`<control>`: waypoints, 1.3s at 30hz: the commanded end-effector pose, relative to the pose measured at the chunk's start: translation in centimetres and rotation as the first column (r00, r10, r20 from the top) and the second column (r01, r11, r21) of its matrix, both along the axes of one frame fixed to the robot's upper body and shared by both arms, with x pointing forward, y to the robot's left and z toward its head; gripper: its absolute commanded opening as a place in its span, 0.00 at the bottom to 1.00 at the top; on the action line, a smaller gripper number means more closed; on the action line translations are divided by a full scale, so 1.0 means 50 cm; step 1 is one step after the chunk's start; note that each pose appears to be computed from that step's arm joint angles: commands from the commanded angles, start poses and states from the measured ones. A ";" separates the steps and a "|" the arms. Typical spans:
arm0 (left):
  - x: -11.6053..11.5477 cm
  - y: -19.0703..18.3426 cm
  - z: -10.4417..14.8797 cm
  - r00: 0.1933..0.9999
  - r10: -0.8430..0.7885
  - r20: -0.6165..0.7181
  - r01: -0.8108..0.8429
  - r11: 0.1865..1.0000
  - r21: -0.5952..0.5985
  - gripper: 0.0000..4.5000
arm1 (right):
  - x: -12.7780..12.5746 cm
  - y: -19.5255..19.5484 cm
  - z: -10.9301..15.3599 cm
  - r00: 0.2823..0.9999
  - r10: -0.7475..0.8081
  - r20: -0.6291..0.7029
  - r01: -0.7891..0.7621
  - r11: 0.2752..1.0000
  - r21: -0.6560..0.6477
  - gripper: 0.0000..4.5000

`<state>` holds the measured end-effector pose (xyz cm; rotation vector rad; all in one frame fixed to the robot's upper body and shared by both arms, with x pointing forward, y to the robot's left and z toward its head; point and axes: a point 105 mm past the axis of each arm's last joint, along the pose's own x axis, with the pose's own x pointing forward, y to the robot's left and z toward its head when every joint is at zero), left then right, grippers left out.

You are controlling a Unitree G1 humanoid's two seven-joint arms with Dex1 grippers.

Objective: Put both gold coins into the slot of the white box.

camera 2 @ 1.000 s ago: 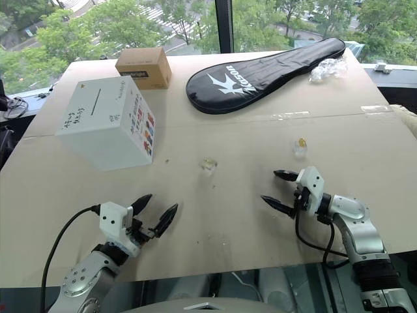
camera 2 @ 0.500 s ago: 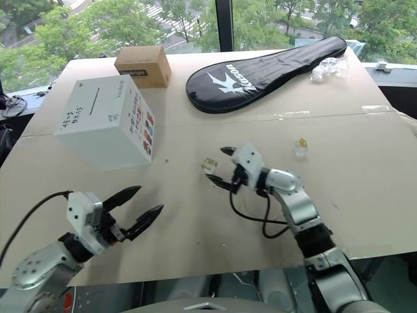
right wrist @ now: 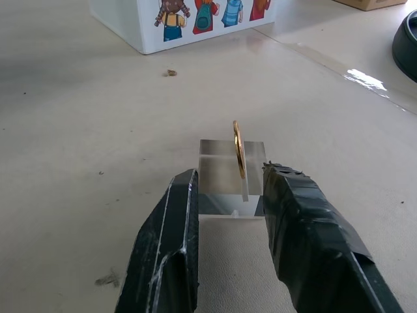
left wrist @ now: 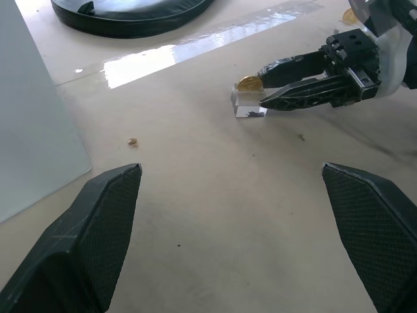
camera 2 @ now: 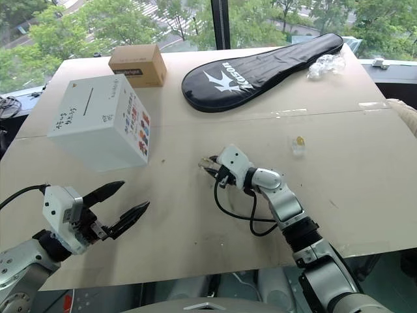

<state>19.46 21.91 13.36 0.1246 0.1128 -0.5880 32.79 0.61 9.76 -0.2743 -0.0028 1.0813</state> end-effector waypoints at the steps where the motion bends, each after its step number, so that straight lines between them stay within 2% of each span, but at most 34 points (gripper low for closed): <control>1: -0.002 0.004 0.007 1.000 0.008 0.026 -0.008 1.000 0.022 1.00 | -0.002 0.015 0.030 0.999 0.024 0.035 -0.025 0.999 0.041 0.20; 9: -0.001 0.003 0.003 1.000 0.012 0.023 -0.012 1.000 0.014 1.00 | 0.001 0.012 0.034 0.999 0.023 0.027 -0.024 0.999 0.040 0.20; 11: 0.000 0.003 -0.001 1.000 0.014 0.020 -0.014 1.000 0.021 1.00 | 0.003 0.009 0.034 0.999 0.016 0.046 -0.017 1.000 0.022 0.43; 12: 0.001 0.002 -0.002 1.000 0.013 0.019 -0.013 1.000 0.017 1.00 | 0.005 0.008 0.034 0.999 0.011 0.050 -0.012 1.000 0.015 0.51; 16: 0.000 0.000 -0.002 1.000 0.015 0.022 -0.015 1.000 0.012 1.00 | 0.006 0.010 0.039 0.999 0.008 0.046 -0.009 1.000 0.019 0.90; 23: -0.001 -0.002 0.000 0.999 0.025 0.027 -0.025 1.000 0.006 1.00 | 0.005 0.022 0.061 0.999 0.019 0.035 -0.022 0.996 0.087 0.90; 26: -0.002 -0.003 0.001 0.999 0.025 0.028 -0.025 1.000 0.007 1.00 | 0.002 0.024 0.056 0.999 0.025 0.031 -0.028 0.996 0.080 0.70; 30: -0.002 -0.002 0.002 0.999 0.027 0.030 -0.028 1.000 0.006 1.00 | 0.004 0.020 0.038 1.000 0.020 0.024 -0.020 0.999 0.029 0.32; 32: -0.001 -0.001 0.003 0.999 0.026 0.031 -0.027 1.000 0.008 1.00 | 0.007 0.019 0.038 0.999 0.013 0.030 -0.014 1.000 0.022 0.07; 33: 0.001 -0.001 0.004 0.999 0.025 0.032 -0.025 1.000 0.009 1.00 | 0.007 0.020 0.039 0.999 0.013 0.033 -0.014 1.000 0.024 0.01; 39: 0.007 -0.004 0.009 0.999 0.015 0.041 -0.015 1.000 0.001 1.00 | 0.009 0.020 0.054 0.999 0.005 0.037 -0.007 0.998 0.061 0.01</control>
